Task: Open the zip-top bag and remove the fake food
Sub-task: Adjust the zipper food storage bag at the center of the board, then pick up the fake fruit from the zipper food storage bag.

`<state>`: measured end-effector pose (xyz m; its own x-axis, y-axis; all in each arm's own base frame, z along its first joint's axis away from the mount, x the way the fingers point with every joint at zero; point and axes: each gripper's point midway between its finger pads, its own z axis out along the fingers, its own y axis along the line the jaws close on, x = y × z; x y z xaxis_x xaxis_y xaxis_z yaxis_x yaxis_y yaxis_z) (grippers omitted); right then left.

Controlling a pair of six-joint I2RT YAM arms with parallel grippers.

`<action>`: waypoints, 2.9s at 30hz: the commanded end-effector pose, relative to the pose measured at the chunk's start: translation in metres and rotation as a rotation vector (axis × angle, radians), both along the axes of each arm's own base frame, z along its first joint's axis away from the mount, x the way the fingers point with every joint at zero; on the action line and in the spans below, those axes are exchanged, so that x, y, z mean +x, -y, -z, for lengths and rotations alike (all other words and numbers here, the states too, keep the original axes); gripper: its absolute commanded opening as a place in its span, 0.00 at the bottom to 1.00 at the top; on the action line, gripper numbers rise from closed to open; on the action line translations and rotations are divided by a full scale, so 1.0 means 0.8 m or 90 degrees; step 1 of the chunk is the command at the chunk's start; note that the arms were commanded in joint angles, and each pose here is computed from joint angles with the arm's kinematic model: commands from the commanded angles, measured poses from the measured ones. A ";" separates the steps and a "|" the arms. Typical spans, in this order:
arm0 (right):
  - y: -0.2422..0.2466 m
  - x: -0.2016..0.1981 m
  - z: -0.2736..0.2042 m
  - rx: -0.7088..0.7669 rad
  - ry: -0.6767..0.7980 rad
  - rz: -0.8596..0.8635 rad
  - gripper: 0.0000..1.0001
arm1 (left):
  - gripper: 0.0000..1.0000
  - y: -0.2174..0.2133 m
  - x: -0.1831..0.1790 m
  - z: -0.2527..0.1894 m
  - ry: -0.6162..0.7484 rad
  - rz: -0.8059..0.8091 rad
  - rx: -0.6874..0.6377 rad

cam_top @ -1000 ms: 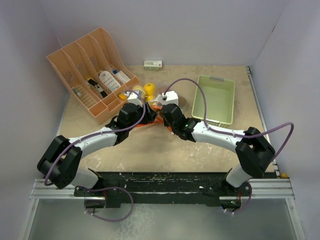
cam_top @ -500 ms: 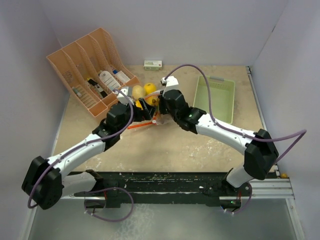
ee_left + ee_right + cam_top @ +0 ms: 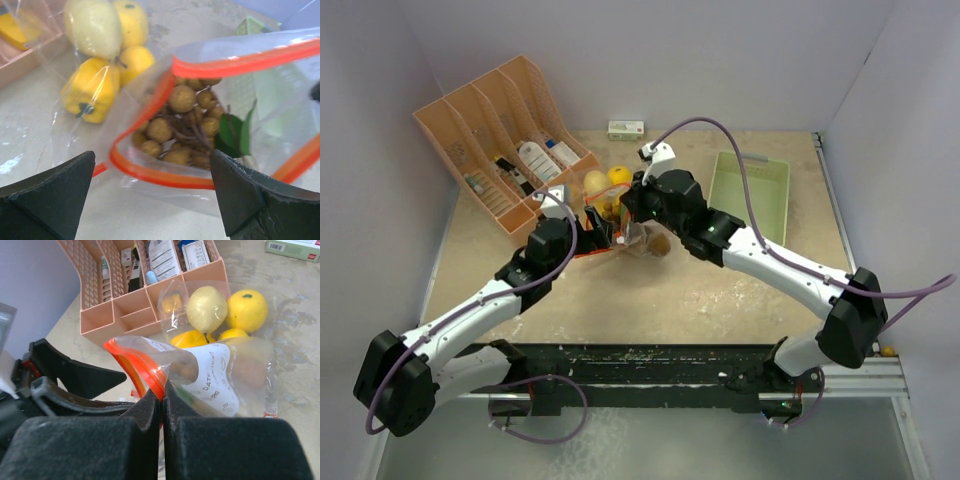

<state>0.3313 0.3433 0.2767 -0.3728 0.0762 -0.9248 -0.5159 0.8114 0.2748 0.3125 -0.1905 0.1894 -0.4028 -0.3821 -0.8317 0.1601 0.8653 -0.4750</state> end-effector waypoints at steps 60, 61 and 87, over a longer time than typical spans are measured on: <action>0.111 -0.099 0.115 0.079 -0.123 0.097 0.42 | 0.00 0.073 0.004 0.029 -0.129 0.155 0.219; 0.113 -0.103 0.106 0.090 -0.118 0.089 0.34 | 0.00 0.075 0.005 0.031 -0.130 0.158 0.218; -0.030 -0.058 0.193 0.049 -0.188 -0.083 0.48 | 0.03 0.081 0.004 0.034 -0.119 0.166 0.197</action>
